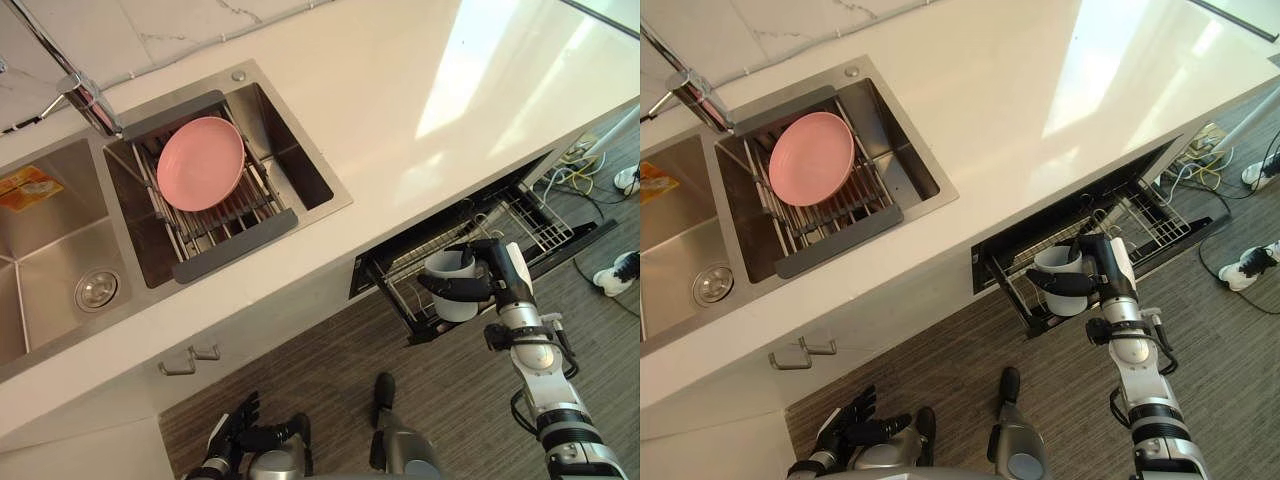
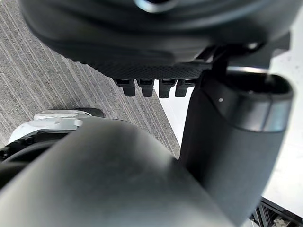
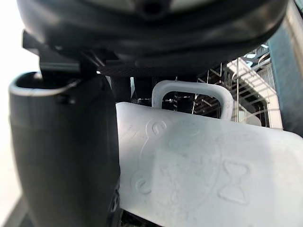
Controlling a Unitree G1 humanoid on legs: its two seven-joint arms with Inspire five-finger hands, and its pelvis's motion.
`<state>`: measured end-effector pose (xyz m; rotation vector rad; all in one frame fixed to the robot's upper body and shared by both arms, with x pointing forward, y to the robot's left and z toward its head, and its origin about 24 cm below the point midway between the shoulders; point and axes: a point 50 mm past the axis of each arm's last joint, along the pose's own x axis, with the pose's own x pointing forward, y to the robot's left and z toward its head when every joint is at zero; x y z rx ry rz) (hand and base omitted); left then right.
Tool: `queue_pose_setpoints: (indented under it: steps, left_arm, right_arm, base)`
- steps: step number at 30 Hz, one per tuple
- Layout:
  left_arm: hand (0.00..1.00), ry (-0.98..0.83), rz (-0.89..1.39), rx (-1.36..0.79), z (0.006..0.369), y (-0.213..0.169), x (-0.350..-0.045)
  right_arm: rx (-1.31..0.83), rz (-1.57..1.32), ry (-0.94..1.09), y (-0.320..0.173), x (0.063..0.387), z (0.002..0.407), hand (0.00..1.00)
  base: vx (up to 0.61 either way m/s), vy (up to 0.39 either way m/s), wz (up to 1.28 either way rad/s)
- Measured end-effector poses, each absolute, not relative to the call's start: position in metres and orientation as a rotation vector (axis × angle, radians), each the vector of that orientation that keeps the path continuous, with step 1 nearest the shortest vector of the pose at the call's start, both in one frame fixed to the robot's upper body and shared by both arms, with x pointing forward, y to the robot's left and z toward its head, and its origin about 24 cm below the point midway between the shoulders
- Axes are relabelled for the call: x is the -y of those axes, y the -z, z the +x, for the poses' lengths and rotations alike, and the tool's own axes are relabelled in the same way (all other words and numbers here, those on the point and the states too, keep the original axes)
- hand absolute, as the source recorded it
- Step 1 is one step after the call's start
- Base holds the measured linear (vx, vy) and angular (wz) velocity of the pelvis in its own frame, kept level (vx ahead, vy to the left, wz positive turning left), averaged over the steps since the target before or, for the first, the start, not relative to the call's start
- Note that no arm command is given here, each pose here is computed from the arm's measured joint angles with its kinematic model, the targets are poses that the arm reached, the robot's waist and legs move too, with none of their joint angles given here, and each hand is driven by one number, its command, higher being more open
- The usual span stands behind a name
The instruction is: Walk over to the sink, pick up the cup, carry it to the dishwasher, place the cup inside the dishwasher, then close the dishwasher door
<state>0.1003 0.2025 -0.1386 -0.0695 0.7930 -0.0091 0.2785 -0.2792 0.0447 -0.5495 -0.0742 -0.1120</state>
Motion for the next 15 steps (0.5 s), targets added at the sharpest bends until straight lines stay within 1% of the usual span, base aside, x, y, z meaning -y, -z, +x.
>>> queue_pose_setpoints:
  steps: [3,7,15]
  left_arm:
    - [1.0,0.018,-0.074,-0.783,0.105,0.138,-0.201]
    - [1.0,0.034,-0.066,-0.775,0.108,0.137,-0.199]
    - [1.0,0.042,-0.075,-0.742,0.118,0.133,-0.198]
  right_arm:
    - [0.085,-0.59,0.099,-0.053,0.28,0.289,0.0]
    - [0.03,-0.651,0.086,-0.048,0.28,0.296,0.0]
    - [-0.022,-0.67,0.102,-0.048,0.286,0.305,0.0]
  base:
    - [0.0,0.018,0.07]
    - [0.01,0.027,0.05]
    - [-0.03,0.03,0.03]
